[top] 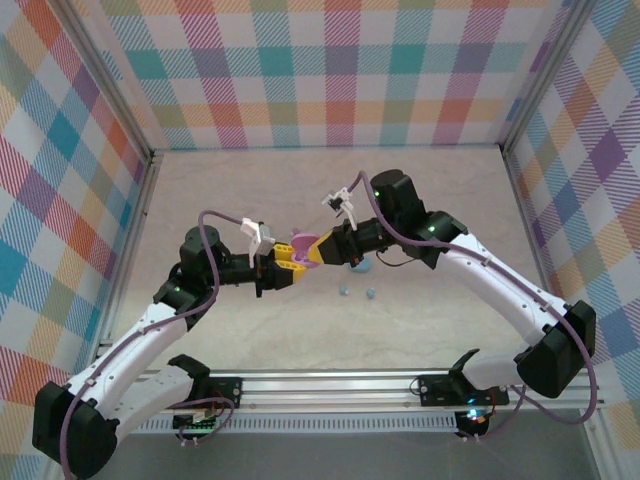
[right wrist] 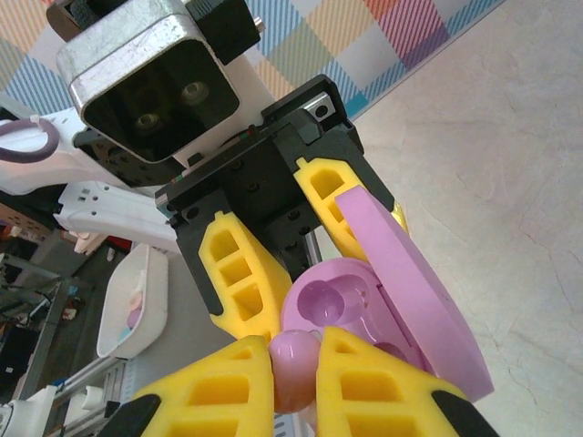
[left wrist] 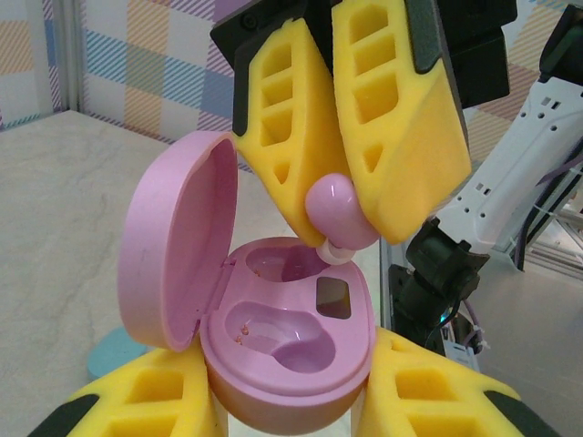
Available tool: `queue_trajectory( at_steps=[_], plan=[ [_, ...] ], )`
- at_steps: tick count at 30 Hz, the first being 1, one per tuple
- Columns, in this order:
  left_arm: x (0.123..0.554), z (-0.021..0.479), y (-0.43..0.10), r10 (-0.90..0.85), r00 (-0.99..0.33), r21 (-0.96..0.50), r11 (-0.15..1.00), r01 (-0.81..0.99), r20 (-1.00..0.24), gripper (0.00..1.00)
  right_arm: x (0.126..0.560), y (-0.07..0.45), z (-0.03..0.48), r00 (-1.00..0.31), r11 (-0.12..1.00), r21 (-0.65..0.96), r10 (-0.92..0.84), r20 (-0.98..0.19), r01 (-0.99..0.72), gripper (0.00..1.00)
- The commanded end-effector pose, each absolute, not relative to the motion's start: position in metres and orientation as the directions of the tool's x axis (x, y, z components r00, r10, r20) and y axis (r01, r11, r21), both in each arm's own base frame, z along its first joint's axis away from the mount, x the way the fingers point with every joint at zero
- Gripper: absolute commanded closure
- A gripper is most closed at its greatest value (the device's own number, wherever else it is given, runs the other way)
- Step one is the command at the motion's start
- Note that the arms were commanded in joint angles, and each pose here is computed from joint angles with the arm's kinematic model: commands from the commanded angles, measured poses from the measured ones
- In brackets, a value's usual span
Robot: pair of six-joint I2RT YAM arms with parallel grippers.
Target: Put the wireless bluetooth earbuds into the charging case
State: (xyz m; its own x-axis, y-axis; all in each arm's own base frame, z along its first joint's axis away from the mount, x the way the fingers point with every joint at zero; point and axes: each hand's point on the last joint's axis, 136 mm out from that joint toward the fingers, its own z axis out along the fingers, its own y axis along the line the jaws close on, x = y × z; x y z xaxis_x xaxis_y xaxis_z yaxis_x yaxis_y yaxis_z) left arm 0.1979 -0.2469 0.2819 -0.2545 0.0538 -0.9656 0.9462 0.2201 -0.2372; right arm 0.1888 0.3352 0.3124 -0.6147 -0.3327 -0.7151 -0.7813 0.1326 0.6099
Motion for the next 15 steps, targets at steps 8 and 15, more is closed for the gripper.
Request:
queue_trajectory(
  at_steps=[8,15],
  plan=[
    [0.193,0.312,-0.245,0.021,-0.189,-0.182,0.185,0.966,-0.982,0.90,0.184,0.336,0.305,-0.556,0.133,0.552,-0.387,-0.736,-0.823,0.84],
    [0.191,0.314,-0.245,0.018,-0.191,-0.185,0.178,0.966,-0.981,0.91,0.187,0.338,0.300,-0.535,0.156,0.520,-0.399,-0.744,-0.840,0.85]
  ],
)
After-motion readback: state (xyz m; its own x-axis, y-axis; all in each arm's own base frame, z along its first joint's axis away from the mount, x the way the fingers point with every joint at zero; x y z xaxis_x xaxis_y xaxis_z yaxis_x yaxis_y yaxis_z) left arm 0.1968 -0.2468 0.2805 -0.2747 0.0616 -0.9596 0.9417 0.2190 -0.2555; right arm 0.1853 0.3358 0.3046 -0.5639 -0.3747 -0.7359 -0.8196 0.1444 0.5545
